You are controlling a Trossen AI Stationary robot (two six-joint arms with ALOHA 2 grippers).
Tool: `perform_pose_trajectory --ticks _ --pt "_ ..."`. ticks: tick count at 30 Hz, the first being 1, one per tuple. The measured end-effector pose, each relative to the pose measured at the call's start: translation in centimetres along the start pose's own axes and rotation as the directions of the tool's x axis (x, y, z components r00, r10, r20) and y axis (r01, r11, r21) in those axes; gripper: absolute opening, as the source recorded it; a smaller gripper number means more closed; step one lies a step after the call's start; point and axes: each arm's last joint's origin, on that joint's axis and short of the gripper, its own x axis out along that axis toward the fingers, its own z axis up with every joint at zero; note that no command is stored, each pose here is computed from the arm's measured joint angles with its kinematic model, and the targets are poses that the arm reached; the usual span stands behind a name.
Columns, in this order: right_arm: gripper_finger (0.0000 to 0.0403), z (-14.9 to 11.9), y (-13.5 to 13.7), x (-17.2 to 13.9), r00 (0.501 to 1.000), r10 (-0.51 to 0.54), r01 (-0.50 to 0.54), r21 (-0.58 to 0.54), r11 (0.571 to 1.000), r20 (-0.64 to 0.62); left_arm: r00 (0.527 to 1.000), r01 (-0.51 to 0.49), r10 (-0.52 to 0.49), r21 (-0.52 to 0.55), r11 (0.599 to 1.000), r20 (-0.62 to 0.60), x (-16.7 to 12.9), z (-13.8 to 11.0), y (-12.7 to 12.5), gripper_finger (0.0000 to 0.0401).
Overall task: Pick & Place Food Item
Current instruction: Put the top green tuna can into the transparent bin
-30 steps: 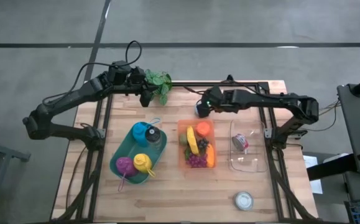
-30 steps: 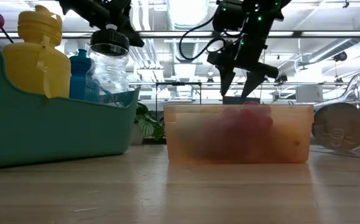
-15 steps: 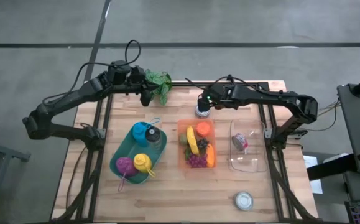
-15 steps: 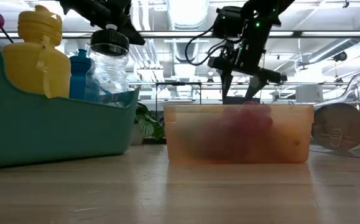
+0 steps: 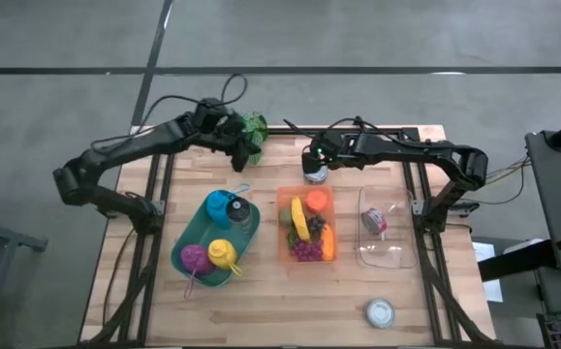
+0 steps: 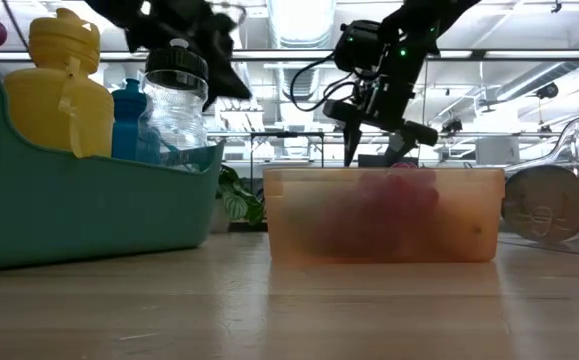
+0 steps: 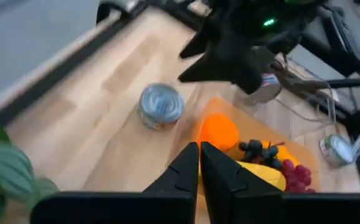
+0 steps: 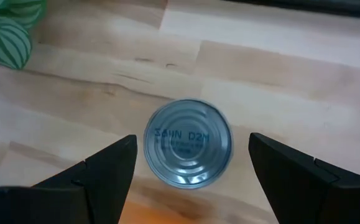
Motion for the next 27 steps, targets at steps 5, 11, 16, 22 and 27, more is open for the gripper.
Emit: perform_pose_trajectory --ticks 5,11,16,22,27 --pt "0.0307 0.4 -0.2 -0.4 1.000 0.004 -0.003 -0.051 0.999 0.018 1.000 0.001 -0.001 -0.143 0.990 0.000 3.0 -0.1 1.3 0.0022" --pt "0.0274 0.9 -0.5 -0.4 1.000 0.004 -0.001 -0.080 0.997 0.028 1.000 0.000 0.000 -0.449 0.893 -0.001 5.2 -0.4 2.4 0.0022" --pt "0.0221 1.0 -0.6 -0.3 1.000 -0.002 0.005 -0.110 0.994 0.030 1.000 -0.002 -0.004 -0.592 0.806 -0.009 6.1 -0.6 2.9 0.0022" --pt "0.0171 1.2 -0.8 -0.3 0.998 -0.024 0.030 -0.107 0.994 0.057 0.996 0.084 -0.057 -0.494 0.865 0.069 7.2 0.0 2.8 0.0022" --pt "0.0139 1.3 -0.8 -0.2 0.998 -0.022 0.028 -0.103 0.994 0.055 0.992 0.125 -0.117 -0.495 0.860 0.047 9.9 -0.2 3.3 0.0022"
